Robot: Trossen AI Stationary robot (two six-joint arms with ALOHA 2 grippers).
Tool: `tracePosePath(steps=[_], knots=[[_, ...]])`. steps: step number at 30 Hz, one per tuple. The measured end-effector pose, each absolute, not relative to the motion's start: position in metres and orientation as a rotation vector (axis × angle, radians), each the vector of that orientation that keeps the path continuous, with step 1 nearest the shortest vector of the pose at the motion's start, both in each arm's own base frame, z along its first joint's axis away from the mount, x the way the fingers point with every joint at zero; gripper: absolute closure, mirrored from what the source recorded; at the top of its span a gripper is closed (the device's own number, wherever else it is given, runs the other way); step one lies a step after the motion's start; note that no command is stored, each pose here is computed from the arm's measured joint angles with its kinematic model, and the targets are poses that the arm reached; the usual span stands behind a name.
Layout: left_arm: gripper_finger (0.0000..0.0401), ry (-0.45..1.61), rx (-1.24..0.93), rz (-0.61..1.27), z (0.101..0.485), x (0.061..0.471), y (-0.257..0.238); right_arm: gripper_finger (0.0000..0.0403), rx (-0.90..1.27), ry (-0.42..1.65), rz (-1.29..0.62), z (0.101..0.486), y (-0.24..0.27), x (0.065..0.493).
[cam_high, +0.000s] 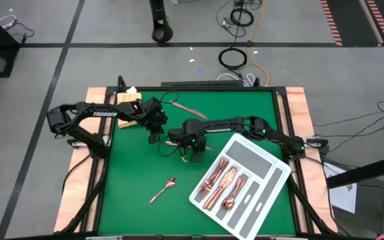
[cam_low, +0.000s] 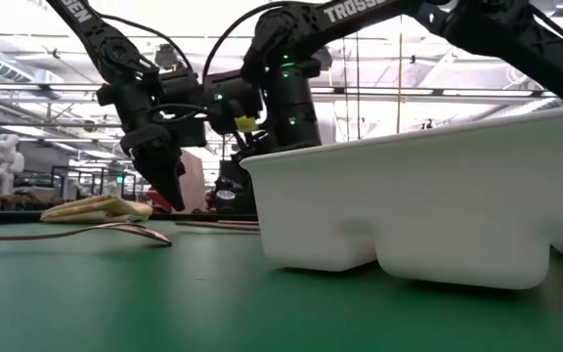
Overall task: Sort silverware
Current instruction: Put the bronze knife into the silverware tray
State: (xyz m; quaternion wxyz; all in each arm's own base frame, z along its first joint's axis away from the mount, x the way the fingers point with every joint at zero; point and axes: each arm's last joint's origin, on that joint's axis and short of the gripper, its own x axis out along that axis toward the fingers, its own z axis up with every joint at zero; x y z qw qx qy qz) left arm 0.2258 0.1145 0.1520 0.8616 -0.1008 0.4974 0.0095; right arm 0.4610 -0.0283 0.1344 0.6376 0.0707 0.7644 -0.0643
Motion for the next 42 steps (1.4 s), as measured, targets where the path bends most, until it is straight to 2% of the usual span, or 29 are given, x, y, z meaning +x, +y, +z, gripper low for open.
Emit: tracePosePath(steps=[14,18,24,28,36,42], knots=[[0.0379,1.068,-0.211,0.033,0.151,0.223,0.115,0.0401,0.125,1.702,-0.186,0.165,-0.029,0.469],[0.0379,1.077,-0.219,0.034,0.152,0.223,0.115,0.0402,0.077,1.708,-0.264,0.169,-0.031,0.467],[0.0379,1.076,-0.205,0.009,0.174,0.218,0.112,0.0368,0.048,1.726,-0.277,0.179,-0.035,0.462],[0.0379,0.963,-0.28,-0.099,0.188,0.213,0.106,0.0342,0.048,1.695,-0.277,0.189,-0.039,0.461],[0.038,1.004,-0.31,-0.192,0.169,0.213,0.082,0.0323,0.042,1.672,-0.309,0.202,-0.051,0.456],[0.038,0.983,-0.233,-0.105,0.157,0.217,0.072,0.0323,0.048,1.655,-0.306,0.213,-0.056,0.453]])
